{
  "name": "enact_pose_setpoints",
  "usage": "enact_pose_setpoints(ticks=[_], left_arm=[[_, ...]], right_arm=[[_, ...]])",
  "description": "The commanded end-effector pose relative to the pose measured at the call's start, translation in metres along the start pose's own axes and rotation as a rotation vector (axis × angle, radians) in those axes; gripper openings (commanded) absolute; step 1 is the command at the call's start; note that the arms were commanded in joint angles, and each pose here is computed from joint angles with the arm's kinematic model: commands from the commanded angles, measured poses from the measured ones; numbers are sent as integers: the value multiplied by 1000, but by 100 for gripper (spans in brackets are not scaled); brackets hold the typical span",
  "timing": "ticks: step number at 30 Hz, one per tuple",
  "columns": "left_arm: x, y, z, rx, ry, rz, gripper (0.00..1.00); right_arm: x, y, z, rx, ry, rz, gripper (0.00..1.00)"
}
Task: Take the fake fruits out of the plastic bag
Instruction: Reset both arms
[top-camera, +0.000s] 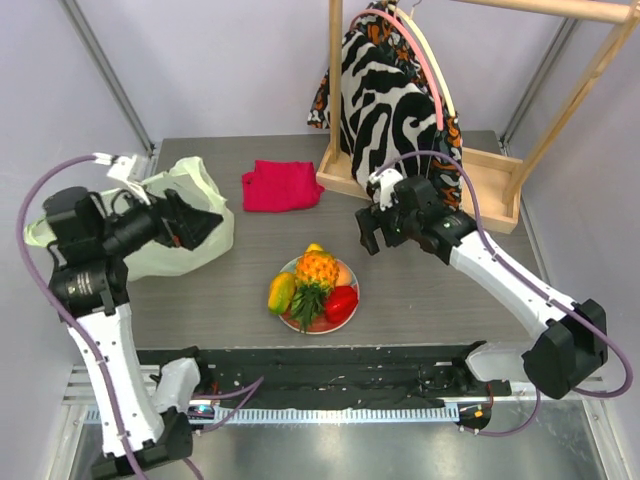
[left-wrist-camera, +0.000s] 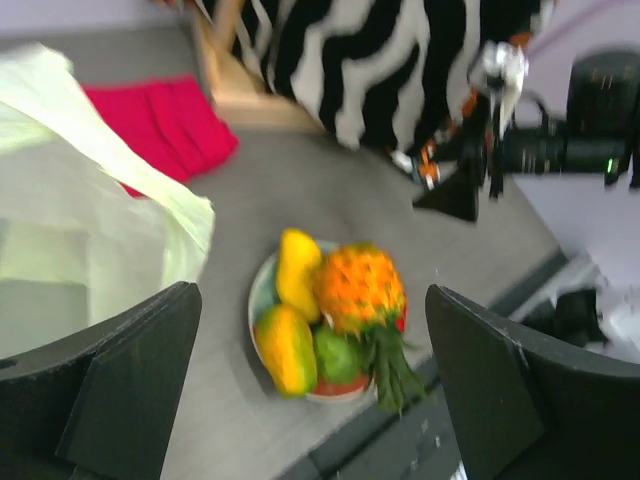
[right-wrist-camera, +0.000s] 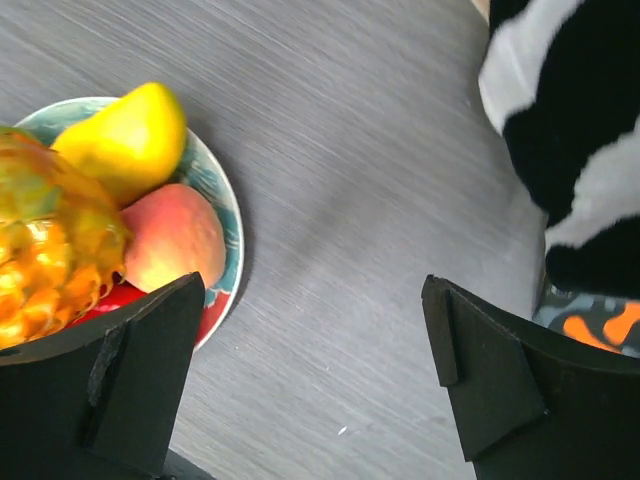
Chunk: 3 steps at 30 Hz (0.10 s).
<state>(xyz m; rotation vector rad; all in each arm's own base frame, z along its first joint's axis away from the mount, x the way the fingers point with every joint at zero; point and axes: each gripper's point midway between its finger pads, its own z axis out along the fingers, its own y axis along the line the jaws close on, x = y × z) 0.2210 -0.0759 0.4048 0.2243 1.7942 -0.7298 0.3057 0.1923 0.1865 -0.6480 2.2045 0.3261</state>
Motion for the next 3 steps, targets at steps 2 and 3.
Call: enact_pose_setpoints(ticks=[2, 3], left_arm=[[70, 10, 25, 77, 232, 12, 100], [76, 15, 32, 83, 249, 11, 100]], right_arm=[[-7, 4, -12, -8, -30, 52, 99], [-5, 3, -13, -8, -21, 41, 99]])
